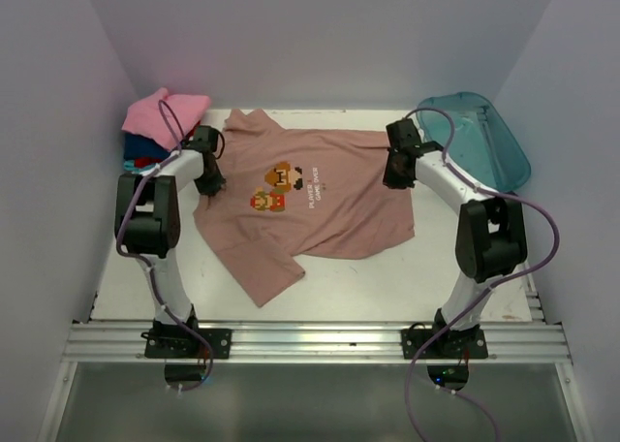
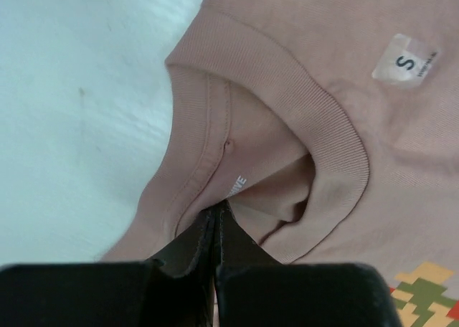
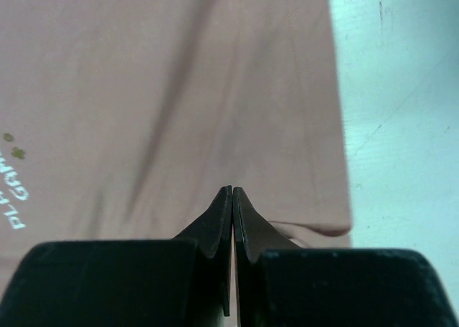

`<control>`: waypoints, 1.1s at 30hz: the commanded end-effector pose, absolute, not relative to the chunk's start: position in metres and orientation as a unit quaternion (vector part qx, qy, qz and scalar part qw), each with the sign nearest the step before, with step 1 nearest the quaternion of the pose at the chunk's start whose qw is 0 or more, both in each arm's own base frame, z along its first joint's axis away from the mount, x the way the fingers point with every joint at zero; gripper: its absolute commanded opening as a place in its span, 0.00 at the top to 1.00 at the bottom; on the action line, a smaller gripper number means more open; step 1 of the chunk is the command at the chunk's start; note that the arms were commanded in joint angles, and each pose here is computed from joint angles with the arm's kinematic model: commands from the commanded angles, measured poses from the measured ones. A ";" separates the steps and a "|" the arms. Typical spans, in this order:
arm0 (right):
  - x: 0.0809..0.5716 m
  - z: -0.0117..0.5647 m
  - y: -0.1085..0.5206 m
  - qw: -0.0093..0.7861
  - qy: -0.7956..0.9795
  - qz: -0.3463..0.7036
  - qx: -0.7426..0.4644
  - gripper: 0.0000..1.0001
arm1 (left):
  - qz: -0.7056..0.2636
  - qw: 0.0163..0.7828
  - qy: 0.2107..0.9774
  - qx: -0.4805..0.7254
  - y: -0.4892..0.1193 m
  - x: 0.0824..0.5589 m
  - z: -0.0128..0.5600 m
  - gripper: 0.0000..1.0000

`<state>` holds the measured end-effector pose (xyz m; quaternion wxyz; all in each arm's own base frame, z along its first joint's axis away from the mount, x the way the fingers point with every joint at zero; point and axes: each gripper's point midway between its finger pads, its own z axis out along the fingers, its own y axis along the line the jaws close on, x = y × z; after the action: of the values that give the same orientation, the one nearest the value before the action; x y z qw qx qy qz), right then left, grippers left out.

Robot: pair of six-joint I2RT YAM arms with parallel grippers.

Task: Fold and stack the t-shirts
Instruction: Flatten out the tshirt

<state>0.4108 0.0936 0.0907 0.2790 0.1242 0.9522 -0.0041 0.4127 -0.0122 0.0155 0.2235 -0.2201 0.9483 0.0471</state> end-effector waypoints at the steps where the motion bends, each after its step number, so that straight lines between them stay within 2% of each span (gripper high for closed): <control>1: 0.399 0.105 0.091 0.286 0.951 -0.006 0.121 1.00 | 0.096 0.224 0.941 -0.235 0.015 0.439 0.021 1.00; 5: 0.391 0.113 0.088 0.291 0.949 -0.005 0.119 1.00 | 0.086 0.219 0.948 -0.217 0.015 0.458 0.029 1.00; 8: 0.384 0.115 0.090 0.286 0.951 0.002 0.113 1.00 | 0.027 0.249 0.948 -0.198 -0.004 0.464 0.055 1.00; 9: 0.383 0.119 0.092 0.288 0.951 0.009 0.110 1.00 | 0.005 0.282 0.940 -0.193 -0.010 0.465 0.086 1.00; 11: 0.372 0.116 0.099 0.271 0.956 0.033 0.103 1.00 | -0.020 0.298 0.939 -0.172 -0.025 0.449 0.103 0.74; 12: 0.367 0.119 0.102 0.272 0.956 0.043 0.103 0.99 | -0.037 0.332 0.928 -0.166 -0.032 0.442 0.137 0.63; 13: 0.362 0.119 0.105 0.267 0.957 0.053 0.101 0.82 | -0.047 0.325 0.932 -0.155 -0.040 0.425 0.135 0.47; 15: 0.347 0.111 0.111 0.255 0.961 0.059 0.088 0.67 | -0.082 0.355 0.922 -0.131 -0.061 0.402 0.167 0.35; 17: 0.333 0.104 0.118 0.244 0.965 0.056 0.074 0.58 | -0.109 0.339 0.928 -0.110 -0.080 0.372 0.159 0.27; 18: 0.330 0.102 0.117 0.244 0.966 0.046 0.072 0.57 | -0.118 0.354 0.921 -0.107 -0.082 0.361 0.171 0.25; 19: 0.327 0.098 0.121 0.242 0.967 0.043 0.064 0.57 | -0.122 0.337 0.927 -0.108 -0.084 0.346 0.158 0.25; 21: 0.323 0.090 0.123 0.234 0.969 0.042 0.061 0.59 | -0.144 0.333 0.926 -0.100 -0.091 0.329 0.160 0.25; 27: 0.334 0.072 0.125 0.224 0.973 0.024 0.059 0.77 | -0.158 0.316 0.930 -0.097 -0.092 0.287 0.142 0.25; 33: 0.338 0.059 0.109 0.216 0.973 -0.029 0.082 0.76 | -0.163 0.320 0.929 -0.090 -0.092 0.276 0.150 0.25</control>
<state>0.3245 0.1164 0.0514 0.1967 0.0624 0.9785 -0.0050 0.2754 -0.0861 0.1287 0.2910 -0.0974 0.9415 -0.1394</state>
